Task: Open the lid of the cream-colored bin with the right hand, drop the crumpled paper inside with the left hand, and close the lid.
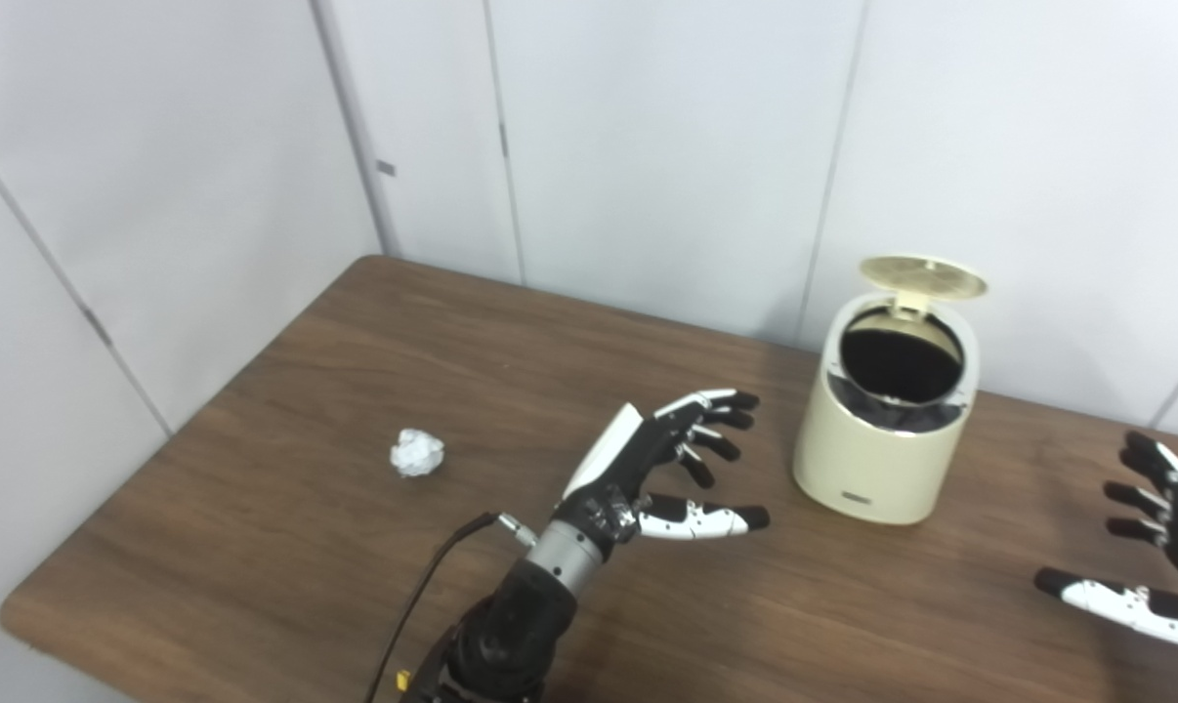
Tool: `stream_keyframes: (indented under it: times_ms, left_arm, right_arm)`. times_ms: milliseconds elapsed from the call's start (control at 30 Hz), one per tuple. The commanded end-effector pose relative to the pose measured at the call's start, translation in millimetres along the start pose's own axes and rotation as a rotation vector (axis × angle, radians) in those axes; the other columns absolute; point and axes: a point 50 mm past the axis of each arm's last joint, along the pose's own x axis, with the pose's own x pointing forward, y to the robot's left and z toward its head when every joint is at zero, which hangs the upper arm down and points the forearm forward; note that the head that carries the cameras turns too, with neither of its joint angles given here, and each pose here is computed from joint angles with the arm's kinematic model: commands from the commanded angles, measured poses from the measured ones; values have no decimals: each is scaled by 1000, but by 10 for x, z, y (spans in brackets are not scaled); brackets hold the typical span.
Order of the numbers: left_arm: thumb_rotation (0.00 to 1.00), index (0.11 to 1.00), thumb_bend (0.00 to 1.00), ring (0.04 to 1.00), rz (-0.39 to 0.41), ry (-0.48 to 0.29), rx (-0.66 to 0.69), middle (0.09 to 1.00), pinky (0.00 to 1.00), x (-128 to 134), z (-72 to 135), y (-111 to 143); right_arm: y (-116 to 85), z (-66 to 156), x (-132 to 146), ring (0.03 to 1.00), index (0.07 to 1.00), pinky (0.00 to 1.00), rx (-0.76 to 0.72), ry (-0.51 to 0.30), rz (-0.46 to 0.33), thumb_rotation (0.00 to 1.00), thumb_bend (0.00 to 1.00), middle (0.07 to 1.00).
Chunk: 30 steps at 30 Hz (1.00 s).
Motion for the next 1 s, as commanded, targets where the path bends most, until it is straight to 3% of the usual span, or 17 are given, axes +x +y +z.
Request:
stream_keyframes:
  times_ms: [0,133,267,400,500,700,800,967]
  left_arm:
    - [142,829,748,700,35,-48,83,795,542,0,169,180]
    - [147,797,765,708,57,-19,284,784,548,-122,309,444]
    - [42,754,779,732,40,-34,448,762,597,-216,461,708]
    - [2,738,775,665,-10,-15,537,747,513,-254,548,932]
    - [0,726,783,648,-16,6,616,728,510,-264,567,1133]
    - [0,735,779,690,-11,97,781,745,566,-276,595,1474]
    - [0,726,804,683,-7,117,855,741,562,-266,535,1641]
    - [0,715,840,673,0,155,920,716,553,-267,434,1836]
  right_arm:
    - [-125,158,100,809,922,685,-33,-90,-20,158,720,902]
    - [-153,157,100,817,914,643,-21,-83,-19,157,730,908]
    - [-156,141,94,818,905,632,-21,-74,-25,210,755,903]
    - [-121,107,92,791,903,605,-22,-91,-18,217,756,892]
    - [-71,100,88,747,900,545,-35,-84,-18,260,759,879]
    - [-2,125,92,777,903,564,-45,-78,-17,274,717,888]
    - [3,140,96,770,906,565,-49,-71,-22,281,698,891]
    - [-46,123,108,749,909,532,-47,-79,-28,377,694,888]
